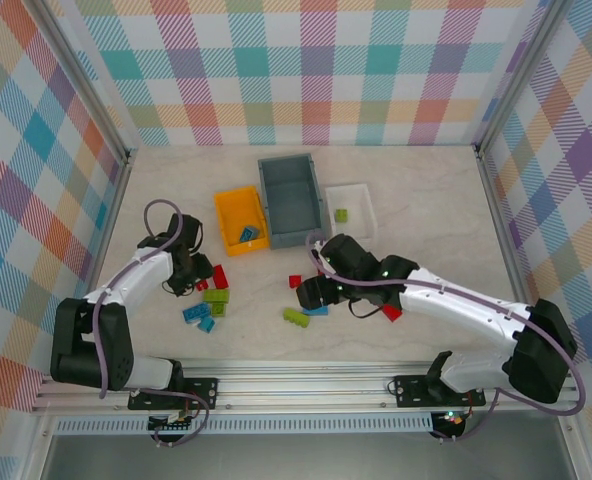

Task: Sort the legos into containers by color

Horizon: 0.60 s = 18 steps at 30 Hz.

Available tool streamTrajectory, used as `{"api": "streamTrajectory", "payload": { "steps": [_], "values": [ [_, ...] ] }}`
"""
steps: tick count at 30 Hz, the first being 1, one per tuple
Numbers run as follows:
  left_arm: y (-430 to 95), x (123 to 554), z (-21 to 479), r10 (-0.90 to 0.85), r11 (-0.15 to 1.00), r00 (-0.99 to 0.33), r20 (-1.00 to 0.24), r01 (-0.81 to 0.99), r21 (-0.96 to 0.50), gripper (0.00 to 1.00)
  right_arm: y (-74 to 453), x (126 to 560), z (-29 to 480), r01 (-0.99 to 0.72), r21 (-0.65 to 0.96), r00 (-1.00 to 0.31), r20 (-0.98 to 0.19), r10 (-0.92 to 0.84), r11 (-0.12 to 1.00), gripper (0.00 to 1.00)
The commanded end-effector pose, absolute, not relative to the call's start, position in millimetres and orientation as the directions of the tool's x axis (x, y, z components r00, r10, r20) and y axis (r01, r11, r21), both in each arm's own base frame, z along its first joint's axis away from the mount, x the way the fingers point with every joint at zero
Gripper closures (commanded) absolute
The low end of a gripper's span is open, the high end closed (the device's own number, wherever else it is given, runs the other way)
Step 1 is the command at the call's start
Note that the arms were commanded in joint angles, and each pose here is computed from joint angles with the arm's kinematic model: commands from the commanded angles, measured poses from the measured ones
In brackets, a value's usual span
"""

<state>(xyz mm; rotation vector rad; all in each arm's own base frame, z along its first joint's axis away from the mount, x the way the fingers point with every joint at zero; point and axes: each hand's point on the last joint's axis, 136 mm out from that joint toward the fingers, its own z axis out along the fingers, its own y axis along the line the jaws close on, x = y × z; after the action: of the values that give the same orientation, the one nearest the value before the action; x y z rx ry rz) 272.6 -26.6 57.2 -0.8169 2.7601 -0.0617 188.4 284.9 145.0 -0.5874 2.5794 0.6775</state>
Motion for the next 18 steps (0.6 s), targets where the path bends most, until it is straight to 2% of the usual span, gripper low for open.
{"api": "streamTrajectory", "payload": {
  "steps": [1, 11, 14, 16, 18],
  "values": [
    [-24.7, 273.4, 46.5, -0.512, 0.858, -0.826, -0.236, -0.504, -0.098, 0.4, 297.2, 181.8, 167.1, -0.468, 0.446, -0.833, -0.511, -0.212, 0.763, 0.23],
    [-16.0, 279.1, 30.1, -0.487, 0.868, -0.837, -0.249, -0.496, -0.033, 0.53, 302.3, 172.8, 180.4, -0.484, 0.46, -0.828, -0.516, -0.22, 0.745, 0.23],
    [-14.1, 280.1, 29.1, -0.482, 0.869, -0.838, -0.257, -0.494, -0.022, 0.62, 304.4, 171.5, 182.5, -0.485, 0.463, -0.828, -0.517, -0.219, 0.742, 0.24],
    [-11.8, 280.4, 36.4, -0.485, 0.866, -0.83, -0.275, -0.5, -0.02, 0.69, 304.1, 171.5, 186.9, -0.481, 0.464, -0.826, -0.525, -0.207, 0.743, 0.25],
    [-11.6, 281.7, 59.9, -0.486, 0.864, -0.811, -0.326, -0.503, -0.037, 0.71, 300.2, 173.4, 196.2, -0.478, 0.461, -0.814, -0.553, -0.179, 0.748, 0.26]
  ]
}}
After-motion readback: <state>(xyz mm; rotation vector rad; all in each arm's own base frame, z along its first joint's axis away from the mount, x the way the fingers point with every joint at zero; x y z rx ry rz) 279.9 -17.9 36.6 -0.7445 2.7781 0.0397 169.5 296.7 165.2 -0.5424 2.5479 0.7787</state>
